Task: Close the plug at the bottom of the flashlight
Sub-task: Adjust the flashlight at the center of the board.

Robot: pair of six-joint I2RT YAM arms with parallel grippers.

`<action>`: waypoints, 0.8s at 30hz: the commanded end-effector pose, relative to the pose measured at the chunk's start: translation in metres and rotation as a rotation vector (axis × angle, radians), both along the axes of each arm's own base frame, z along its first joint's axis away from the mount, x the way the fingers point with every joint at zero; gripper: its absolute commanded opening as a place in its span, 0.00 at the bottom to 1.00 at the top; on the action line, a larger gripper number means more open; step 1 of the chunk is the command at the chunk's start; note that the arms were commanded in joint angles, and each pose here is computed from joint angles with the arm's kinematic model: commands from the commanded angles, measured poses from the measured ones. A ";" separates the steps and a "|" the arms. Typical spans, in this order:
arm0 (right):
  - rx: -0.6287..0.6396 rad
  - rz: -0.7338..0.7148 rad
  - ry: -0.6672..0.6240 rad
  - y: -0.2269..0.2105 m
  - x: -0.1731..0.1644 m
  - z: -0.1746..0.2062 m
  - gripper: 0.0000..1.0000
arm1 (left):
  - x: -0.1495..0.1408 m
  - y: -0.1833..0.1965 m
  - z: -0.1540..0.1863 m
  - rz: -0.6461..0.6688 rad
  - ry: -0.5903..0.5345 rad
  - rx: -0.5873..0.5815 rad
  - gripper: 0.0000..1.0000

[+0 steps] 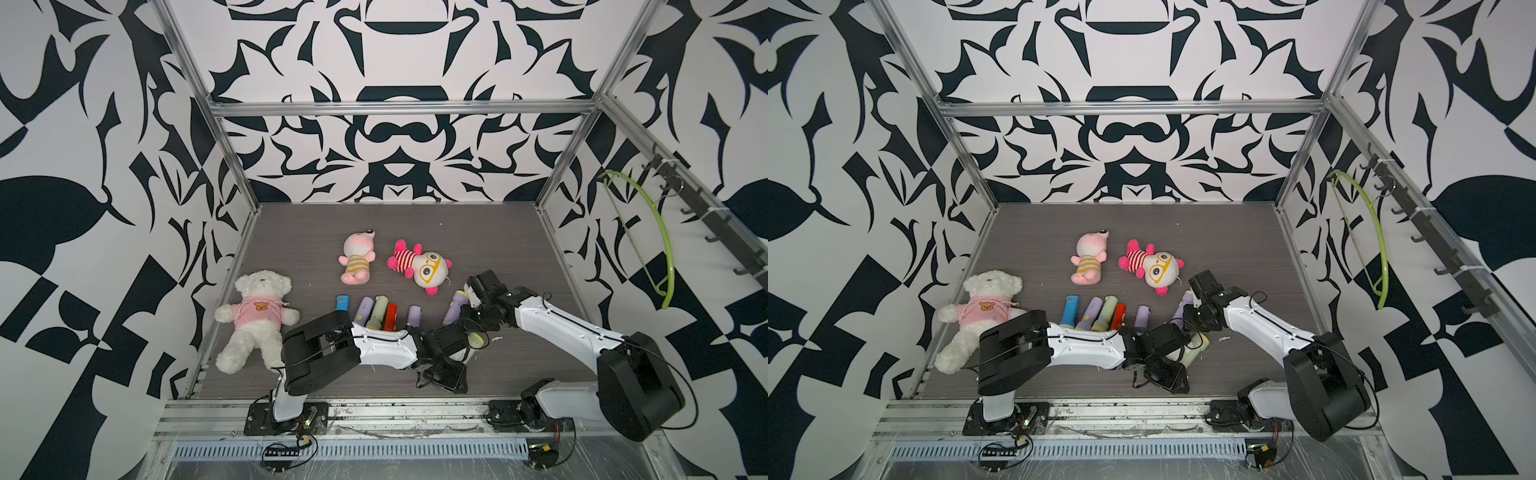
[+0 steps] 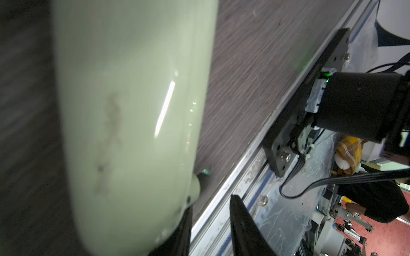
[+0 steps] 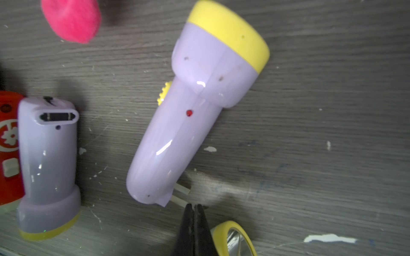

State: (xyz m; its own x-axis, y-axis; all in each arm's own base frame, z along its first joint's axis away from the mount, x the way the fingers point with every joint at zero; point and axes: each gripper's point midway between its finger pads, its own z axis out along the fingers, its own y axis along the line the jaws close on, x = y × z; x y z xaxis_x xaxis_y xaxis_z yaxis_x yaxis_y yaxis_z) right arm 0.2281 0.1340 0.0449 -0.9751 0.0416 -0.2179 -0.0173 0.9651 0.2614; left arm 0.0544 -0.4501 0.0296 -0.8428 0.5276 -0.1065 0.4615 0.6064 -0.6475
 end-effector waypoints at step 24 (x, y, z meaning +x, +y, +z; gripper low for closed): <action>-0.016 -0.106 0.035 -0.027 -0.034 -0.002 0.00 | 0.141 -0.038 0.018 0.110 -0.100 -0.120 0.35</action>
